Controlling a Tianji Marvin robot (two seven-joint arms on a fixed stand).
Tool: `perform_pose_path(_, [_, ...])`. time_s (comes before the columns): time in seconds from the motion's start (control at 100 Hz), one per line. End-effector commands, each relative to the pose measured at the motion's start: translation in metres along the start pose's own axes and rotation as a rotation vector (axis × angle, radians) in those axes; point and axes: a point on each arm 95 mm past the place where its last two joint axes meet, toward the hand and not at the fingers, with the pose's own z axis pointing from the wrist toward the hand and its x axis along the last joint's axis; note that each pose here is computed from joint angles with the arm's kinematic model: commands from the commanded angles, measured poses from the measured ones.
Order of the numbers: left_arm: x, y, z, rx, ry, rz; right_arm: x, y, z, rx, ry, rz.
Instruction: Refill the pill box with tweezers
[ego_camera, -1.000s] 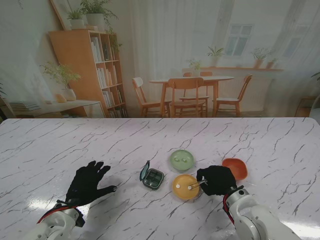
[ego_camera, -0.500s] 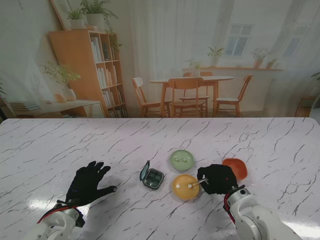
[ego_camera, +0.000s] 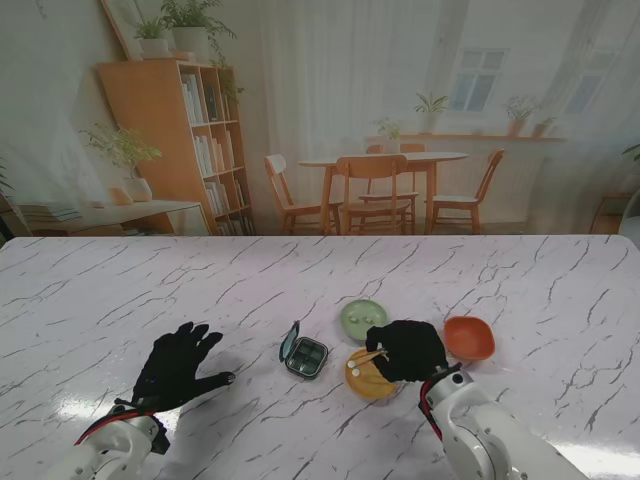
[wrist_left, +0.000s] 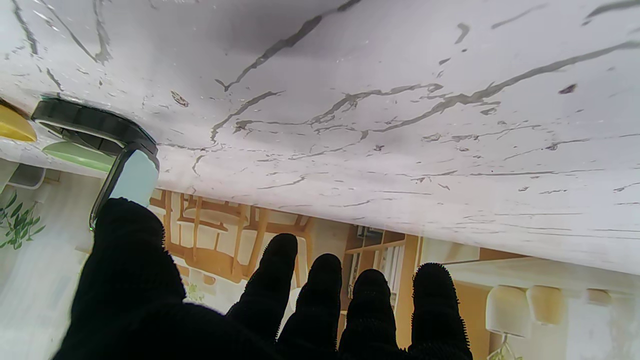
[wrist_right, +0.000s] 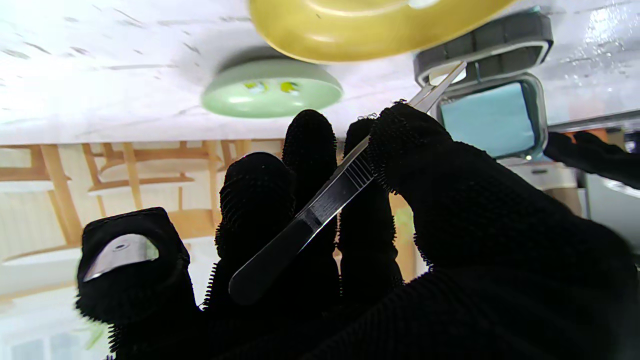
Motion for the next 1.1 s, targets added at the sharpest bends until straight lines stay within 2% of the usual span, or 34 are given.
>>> perform_pose_path(0.0, [0.004, 0.001, -0.001, -0.013, 0.030, -0.008, 0.013, 0.004, 0.009, -0.030, 0.016, 0.022])
perform_pose_path(0.43, [0.002, 0.001, -0.003, -0.011, 0.027, -0.004, 0.044, -0.008, 0.036, -0.021, 0.032, 0.050])
perform_pose_path(0.78, [0.000, 0.002, -0.006, -0.006, 0.021, -0.011, 0.049, -0.019, 0.047, 0.000, 0.005, 0.080])
perform_pose_path(1.09, [-0.001, 0.002, -0.007, -0.001, 0.015, -0.017, 0.053, -0.018, 0.048, 0.027, 0.020, 0.084])
